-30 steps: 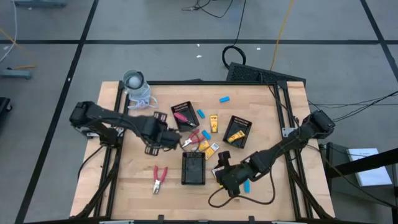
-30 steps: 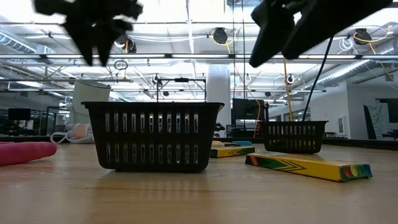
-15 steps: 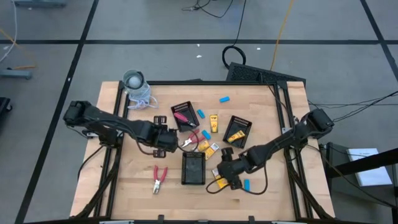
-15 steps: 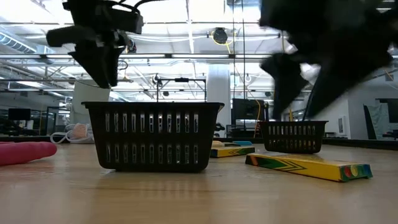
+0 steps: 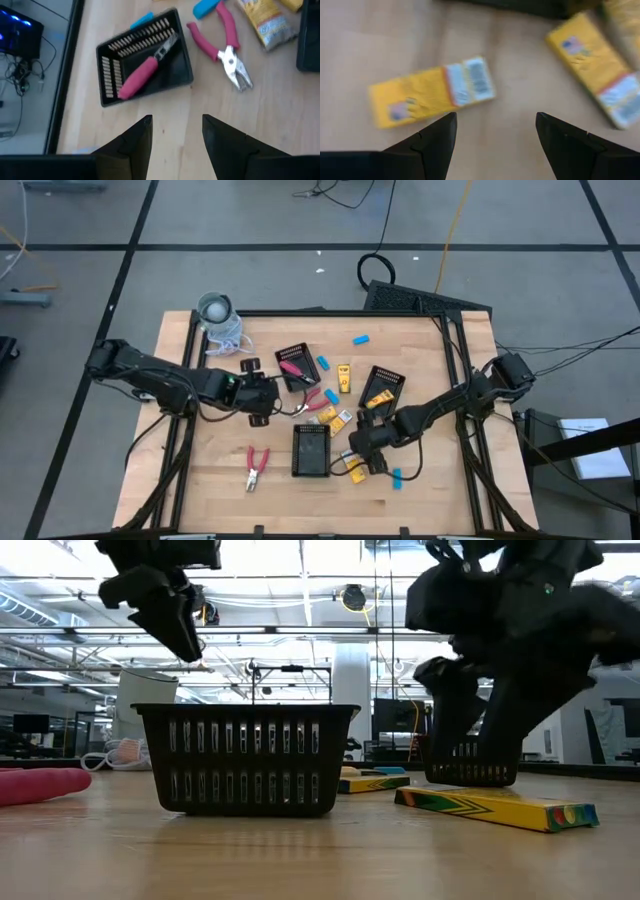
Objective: Pick & Place School Supplies
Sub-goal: Put the yellow crayon box into the left black basket
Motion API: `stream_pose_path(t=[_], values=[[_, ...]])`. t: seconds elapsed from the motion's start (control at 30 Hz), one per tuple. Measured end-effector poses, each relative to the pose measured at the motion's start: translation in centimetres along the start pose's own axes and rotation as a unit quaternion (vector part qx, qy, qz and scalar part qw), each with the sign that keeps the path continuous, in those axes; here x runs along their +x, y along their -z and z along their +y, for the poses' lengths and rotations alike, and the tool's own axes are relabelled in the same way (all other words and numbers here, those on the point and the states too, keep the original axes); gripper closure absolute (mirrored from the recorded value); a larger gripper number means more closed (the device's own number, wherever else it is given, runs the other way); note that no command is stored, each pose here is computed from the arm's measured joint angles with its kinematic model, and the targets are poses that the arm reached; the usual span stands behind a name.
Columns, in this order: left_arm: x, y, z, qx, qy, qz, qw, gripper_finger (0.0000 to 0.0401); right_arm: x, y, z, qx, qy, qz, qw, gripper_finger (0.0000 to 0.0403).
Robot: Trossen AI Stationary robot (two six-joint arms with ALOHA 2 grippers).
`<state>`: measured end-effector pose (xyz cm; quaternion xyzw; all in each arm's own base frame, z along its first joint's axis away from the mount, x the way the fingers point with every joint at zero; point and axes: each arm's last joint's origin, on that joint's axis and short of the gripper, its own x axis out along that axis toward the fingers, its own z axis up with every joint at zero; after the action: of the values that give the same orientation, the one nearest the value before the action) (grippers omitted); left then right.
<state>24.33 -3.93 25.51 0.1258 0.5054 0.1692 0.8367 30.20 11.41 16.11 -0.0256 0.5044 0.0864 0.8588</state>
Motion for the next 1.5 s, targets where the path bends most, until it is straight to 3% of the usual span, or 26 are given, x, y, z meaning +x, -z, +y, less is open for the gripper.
stream_pose_path(t=[0.23, 0.33, 0.57, 0.8, 1.0, 1.1, 1.27, 1.5], values=[[0.3, -0.1, -0.3, 0.008, 0.010, -0.013, 1.000, 0.0224, -0.2, -0.8, 1.2, 0.112, -0.148, -0.008, 0.983, 0.0140], [0.3, -0.3, -0.3, 0.010, 0.013, -0.020, 1.000, 0.0224, -0.3, -1.2, 1.5, 0.161, -0.178, -0.016, 0.971, 0.0140], [0.1, -0.2, -0.8, 0.031, 0.017, -0.024, 0.999, 0.0224, -0.3, -1.6, 1.0, 0.270, -0.147, -0.028, 0.951, 0.0135], [-0.5, -0.1, -1.8, 0.048, 0.029, -0.036, 0.998, 0.0224, 1.2, -1.6, 1.0, 0.331, -0.140, -0.023, 0.933, 0.0106], [-1.2, 0.2, -3.0, 0.065, 0.042, -0.046, 0.996, 0.0224, 2.0, -1.0, 1.6, 0.360, -0.145, 0.012, 0.922, 0.0104], [-1.5, 0.2, -3.4, 0.062, 0.044, -0.054, 0.996, 0.0224, 1.1, -0.8, 1.6, 0.361, -0.131, 0.052, 0.922, 0.0104], [-2.0, -1.0, -4.1, 0.064, 0.068, -0.120, 0.988, 0.0224, -1.1, -2.2, 1.7, 0.295, -0.070, 0.084, 0.949, 0.0104], [-2.2, -3.9, -5.8, 0.093, 0.173, -0.247, 0.949, 0.0224, -3.7, -4.6, 2.2, 0.187, 0.046, 0.035, 0.981, 0.0104]])
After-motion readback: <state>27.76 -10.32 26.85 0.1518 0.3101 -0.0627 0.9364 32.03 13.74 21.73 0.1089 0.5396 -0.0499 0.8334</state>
